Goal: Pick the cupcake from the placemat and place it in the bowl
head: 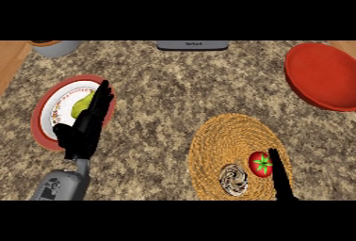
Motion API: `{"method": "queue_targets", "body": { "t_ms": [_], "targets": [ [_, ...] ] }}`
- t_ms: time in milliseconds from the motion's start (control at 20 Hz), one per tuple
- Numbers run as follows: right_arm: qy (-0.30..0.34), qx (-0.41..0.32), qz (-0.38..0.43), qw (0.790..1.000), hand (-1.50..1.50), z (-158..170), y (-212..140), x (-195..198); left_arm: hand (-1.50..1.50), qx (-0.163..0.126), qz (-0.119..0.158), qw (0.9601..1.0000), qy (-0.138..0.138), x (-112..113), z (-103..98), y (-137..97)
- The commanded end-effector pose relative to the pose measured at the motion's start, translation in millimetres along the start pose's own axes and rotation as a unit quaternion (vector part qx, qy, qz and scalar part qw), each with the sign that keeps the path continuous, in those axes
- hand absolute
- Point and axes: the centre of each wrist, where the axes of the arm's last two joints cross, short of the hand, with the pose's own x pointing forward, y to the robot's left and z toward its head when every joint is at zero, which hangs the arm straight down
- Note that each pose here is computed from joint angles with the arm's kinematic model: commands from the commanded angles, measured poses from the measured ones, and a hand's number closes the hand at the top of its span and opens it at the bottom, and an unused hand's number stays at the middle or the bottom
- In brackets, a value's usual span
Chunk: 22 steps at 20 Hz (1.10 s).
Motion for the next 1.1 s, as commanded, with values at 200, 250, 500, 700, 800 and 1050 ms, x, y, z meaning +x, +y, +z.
{"method": "queue_targets", "body": {
  "t_ms": [200, 250, 500, 700, 800, 1050],
  "targets": [
    [-0.037, -0.001, -0.059, 0.998, -1.50, 3.6, 4.9, -5.7, 0.00, 0.002, 0.005, 1.0000, 0.006, 9.0, 10.6, 4.4],
    [-0.038, 0.000, -0.063, 0.997, -1.50, 6.3, 9.7, 6.8, 0.00, 0.003, 0.008, 0.9999, 0.006, 9.2, -1.2, 8.9],
    [-0.028, 0.001, -0.080, 0.996, -1.50, 11.4, 16.1, -19.5, 0.00, 0.001, 0.005, 1.0000, 0.005, 7.2, 10.6, -17.0],
    [-0.014, 0.013, -0.106, 0.994, -1.50, -10.4, 26.3, -25.3, 0.00, -0.006, 0.006, 1.0000, 0.001, 4.3, 3.5, 2.0],
    [-0.019, 0.021, -0.109, 0.994, -1.50, -6.0, 40.1, -15.6, 0.00, -0.011, 0.001, 0.9999, -0.001, -4.5, 17.1, -11.0],
    [-0.015, 0.012, -0.110, 0.994, -1.50, -17.4, 47.7, -39.0, 0.00, 0.001, 0.002, 1.0000, -0.003, -11.0, -9.7, 1.9]
  ]
}}
